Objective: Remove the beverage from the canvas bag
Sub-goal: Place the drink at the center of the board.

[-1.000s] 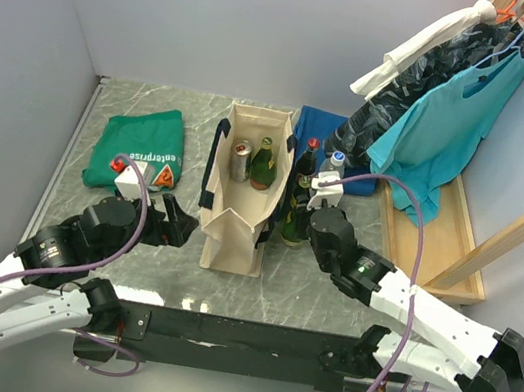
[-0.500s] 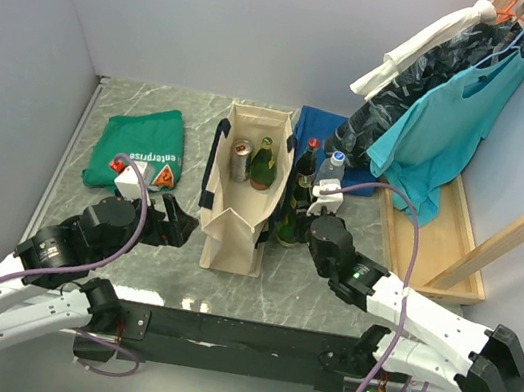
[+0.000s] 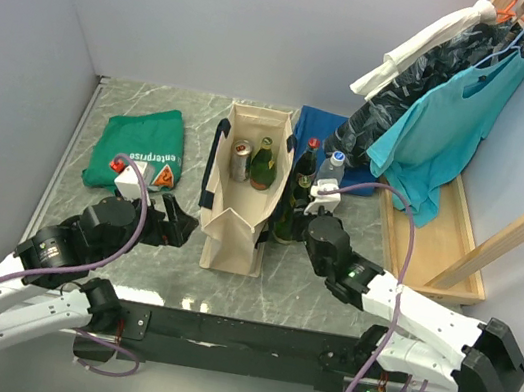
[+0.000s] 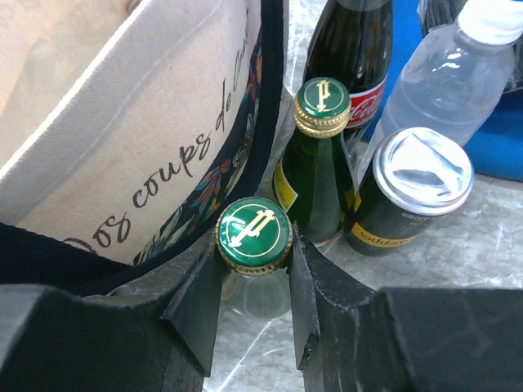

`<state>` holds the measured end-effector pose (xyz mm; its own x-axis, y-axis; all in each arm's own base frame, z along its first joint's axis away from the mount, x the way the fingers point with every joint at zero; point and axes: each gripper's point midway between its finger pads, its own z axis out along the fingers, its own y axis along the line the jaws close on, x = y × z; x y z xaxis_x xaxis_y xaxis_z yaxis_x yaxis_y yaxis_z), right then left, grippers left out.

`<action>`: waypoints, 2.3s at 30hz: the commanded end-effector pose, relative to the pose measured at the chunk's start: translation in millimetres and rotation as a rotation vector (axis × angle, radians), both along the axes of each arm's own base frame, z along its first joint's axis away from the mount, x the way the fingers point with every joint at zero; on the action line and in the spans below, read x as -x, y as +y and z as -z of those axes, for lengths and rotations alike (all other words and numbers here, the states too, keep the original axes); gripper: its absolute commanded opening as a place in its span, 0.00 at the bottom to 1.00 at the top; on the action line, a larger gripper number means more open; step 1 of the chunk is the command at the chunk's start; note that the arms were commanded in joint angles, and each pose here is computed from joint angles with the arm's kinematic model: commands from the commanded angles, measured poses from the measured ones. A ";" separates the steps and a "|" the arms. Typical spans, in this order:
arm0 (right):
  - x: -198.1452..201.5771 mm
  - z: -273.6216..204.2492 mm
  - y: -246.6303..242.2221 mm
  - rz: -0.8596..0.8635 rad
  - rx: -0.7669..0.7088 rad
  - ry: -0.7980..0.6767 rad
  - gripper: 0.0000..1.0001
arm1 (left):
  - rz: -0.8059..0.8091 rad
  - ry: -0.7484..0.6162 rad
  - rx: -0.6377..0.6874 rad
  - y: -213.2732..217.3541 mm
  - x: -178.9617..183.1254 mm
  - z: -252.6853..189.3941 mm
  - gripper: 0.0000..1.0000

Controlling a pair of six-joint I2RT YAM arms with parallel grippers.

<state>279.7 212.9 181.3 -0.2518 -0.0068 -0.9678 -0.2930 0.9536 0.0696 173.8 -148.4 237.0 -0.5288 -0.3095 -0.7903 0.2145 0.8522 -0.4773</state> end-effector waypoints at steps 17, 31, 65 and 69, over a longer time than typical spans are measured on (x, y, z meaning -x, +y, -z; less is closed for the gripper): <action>-21.7 -52.9 15.4 0.042 -0.178 -0.135 0.00 | -0.020 -0.021 0.030 1.3 -2.0 -10.1 0.96; -22.9 -48.8 18.4 0.040 -0.163 -0.119 0.06 | -0.025 -0.018 0.025 1.5 -2.7 -8.9 0.96; -10.4 -111.7 2.2 0.024 -0.167 -0.181 0.61 | 0.003 -0.008 0.013 -4.7 -2.5 -5.8 0.96; -7.2 -142.9 5.9 -0.025 -0.155 -0.213 0.63 | 0.010 -0.003 0.005 -6.3 -2.6 -4.3 0.96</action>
<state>289.5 221.9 276.1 -0.1075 0.1332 -0.9852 -0.3107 0.9368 0.1606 175.7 -149.3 233.5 -0.5349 -0.3003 -0.7898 0.2058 0.8602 -0.4665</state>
